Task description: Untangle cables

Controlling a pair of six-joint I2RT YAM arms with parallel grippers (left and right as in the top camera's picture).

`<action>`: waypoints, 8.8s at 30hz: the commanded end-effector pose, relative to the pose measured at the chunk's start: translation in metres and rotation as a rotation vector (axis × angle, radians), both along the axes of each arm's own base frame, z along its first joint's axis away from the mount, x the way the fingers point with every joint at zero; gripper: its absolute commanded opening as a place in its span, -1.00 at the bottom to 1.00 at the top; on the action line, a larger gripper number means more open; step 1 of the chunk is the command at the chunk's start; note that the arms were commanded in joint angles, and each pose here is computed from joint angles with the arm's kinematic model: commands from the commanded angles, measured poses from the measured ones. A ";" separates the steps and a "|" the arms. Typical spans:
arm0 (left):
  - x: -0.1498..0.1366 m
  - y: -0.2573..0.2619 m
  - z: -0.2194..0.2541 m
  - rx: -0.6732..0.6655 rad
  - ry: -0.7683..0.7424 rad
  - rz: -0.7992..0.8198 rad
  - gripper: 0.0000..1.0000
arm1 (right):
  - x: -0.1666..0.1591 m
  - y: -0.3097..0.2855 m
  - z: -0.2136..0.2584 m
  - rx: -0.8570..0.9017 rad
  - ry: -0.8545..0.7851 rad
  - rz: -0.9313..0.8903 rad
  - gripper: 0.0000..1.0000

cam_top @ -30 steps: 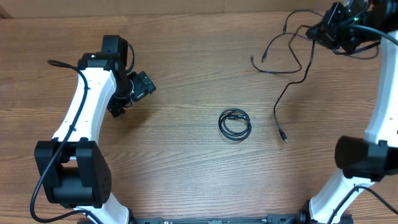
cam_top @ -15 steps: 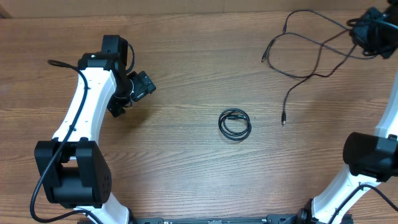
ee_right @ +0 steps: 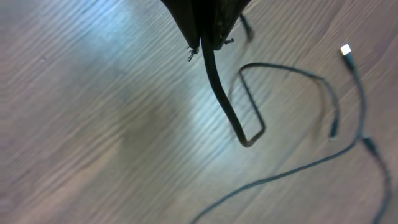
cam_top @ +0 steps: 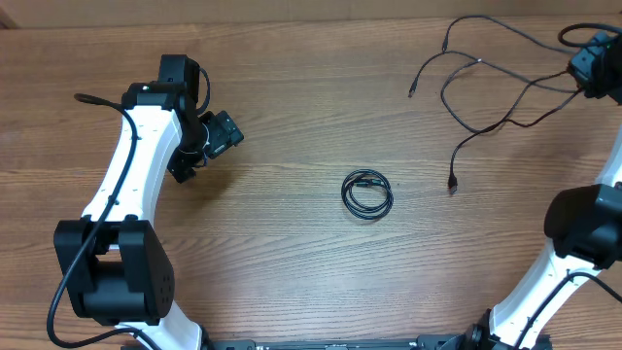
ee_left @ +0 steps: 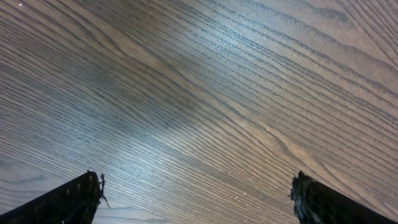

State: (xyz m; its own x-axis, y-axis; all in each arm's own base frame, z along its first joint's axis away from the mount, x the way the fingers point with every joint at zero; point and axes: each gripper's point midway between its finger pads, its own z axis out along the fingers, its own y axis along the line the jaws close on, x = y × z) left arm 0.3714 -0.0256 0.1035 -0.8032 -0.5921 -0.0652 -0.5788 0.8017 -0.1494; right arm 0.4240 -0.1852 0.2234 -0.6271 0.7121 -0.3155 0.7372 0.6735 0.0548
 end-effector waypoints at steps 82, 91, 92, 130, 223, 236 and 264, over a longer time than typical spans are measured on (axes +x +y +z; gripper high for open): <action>0.005 0.000 0.005 0.009 -0.034 -0.027 0.99 | -0.031 0.170 -0.230 0.317 0.357 0.239 -0.53; 0.006 0.000 0.005 0.009 -0.035 -0.026 0.99 | -0.004 0.194 -0.208 0.456 0.246 0.270 -0.92; 0.006 0.000 0.005 0.009 -0.034 -0.027 0.99 | 0.002 0.198 -0.201 0.479 0.220 0.278 -0.92; 0.005 0.000 0.005 0.009 -0.030 -0.027 0.99 | -0.097 -0.005 -0.186 0.301 0.431 -0.209 1.00; 0.007 0.000 0.005 0.009 -0.042 -0.026 0.99 | -0.016 -0.082 -0.190 0.086 0.043 0.152 -0.92; 0.008 0.000 0.006 0.009 -0.045 -0.026 0.99 | 0.018 -0.114 -0.143 -0.045 -0.081 0.159 0.78; 0.007 0.000 0.005 0.009 -0.040 -0.026 0.99 | 0.113 0.088 -0.149 -0.085 -0.123 0.230 0.44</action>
